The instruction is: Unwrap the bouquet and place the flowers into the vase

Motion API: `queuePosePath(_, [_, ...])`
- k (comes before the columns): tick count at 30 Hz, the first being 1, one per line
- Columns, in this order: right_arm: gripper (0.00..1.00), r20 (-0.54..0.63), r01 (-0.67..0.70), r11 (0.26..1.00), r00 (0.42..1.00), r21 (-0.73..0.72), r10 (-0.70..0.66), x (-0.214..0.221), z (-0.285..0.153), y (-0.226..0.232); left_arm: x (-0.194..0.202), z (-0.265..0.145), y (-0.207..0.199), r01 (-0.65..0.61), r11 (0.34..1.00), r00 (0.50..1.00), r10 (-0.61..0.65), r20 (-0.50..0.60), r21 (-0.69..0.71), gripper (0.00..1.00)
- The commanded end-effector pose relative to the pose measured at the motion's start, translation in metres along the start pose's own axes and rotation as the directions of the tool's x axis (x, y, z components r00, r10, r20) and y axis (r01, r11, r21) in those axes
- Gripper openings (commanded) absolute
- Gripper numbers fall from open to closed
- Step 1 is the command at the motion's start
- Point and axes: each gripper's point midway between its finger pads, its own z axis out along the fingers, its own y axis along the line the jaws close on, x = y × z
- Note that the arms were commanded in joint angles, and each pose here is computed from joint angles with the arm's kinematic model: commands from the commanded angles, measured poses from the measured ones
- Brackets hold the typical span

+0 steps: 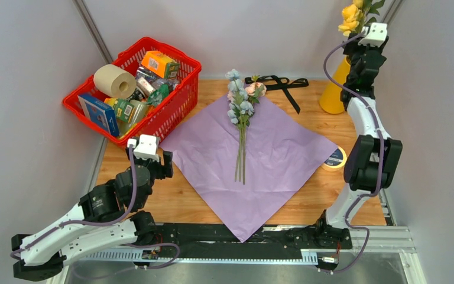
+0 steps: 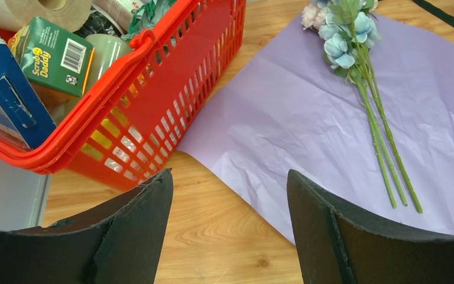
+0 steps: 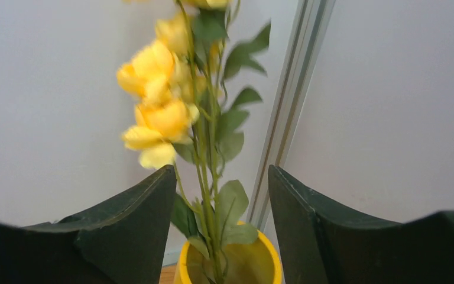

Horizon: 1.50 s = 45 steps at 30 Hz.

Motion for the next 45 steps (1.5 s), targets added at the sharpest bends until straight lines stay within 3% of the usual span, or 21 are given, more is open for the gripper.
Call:
queuePosePath(1, [0.64,0.013,-0.109,0.994,0.994,-0.020,0.109,-0.076,-0.025,-0.004,-0.004,0.001,-0.001,-0.007,1.000,1.000,0.007,0.013,0.000,0.79])
queuePosePath(10, [0.68,-0.241,-0.281,0.959,0.933,-0.023,0.267,-0.070,-0.094,0.040,-0.003,0.002,-0.002,-0.010,1.000,1.000,0.010,0.009,-0.001,0.79])
queuePosePath(11, [0.67,-0.333,-0.330,0.943,0.894,-0.038,0.299,-0.050,-0.119,0.056,-0.004,0.001,-0.001,-0.008,1.000,1.000,0.008,0.011,-0.004,0.79])
queuePosePath(16, [0.62,-0.470,-0.495,0.860,0.793,-0.123,0.389,-0.024,-0.174,0.093,-0.004,0.002,0.001,-0.011,1.000,1.000,0.012,0.011,-0.013,0.79])
queuePosePath(20, [0.63,-0.592,-0.571,0.781,0.730,-0.253,0.343,-0.004,-0.226,0.153,-0.003,0.002,0.002,-0.015,1.000,1.000,0.015,0.010,-0.024,0.79])
queuePosePath(23, [0.64,-0.694,-0.648,0.700,0.652,-0.301,0.305,0.023,-0.264,0.194,-0.002,0.002,0.001,-0.018,1.000,1.000,0.018,0.009,-0.021,0.79])
queuePosePath(26, [0.64,-0.778,-0.677,0.675,0.580,-0.294,0.243,0.057,-0.297,0.227,-0.001,0.004,-0.001,-0.027,1.000,1.000,0.027,0.003,-0.016,0.79])
queuePosePath(35, [0.60,-0.850,-0.676,0.638,0.523,-0.369,0.061,0.115,-0.334,0.309,0.003,0.008,-0.009,-0.060,0.998,0.998,0.060,-0.021,-0.003,0.79])
queuePosePath(45, [0.56,-0.868,-0.657,0.649,0.497,-0.383,-0.009,0.148,-0.340,0.348,0.003,0.008,-0.010,-0.060,0.998,0.998,0.060,-0.021,0.002,0.79])
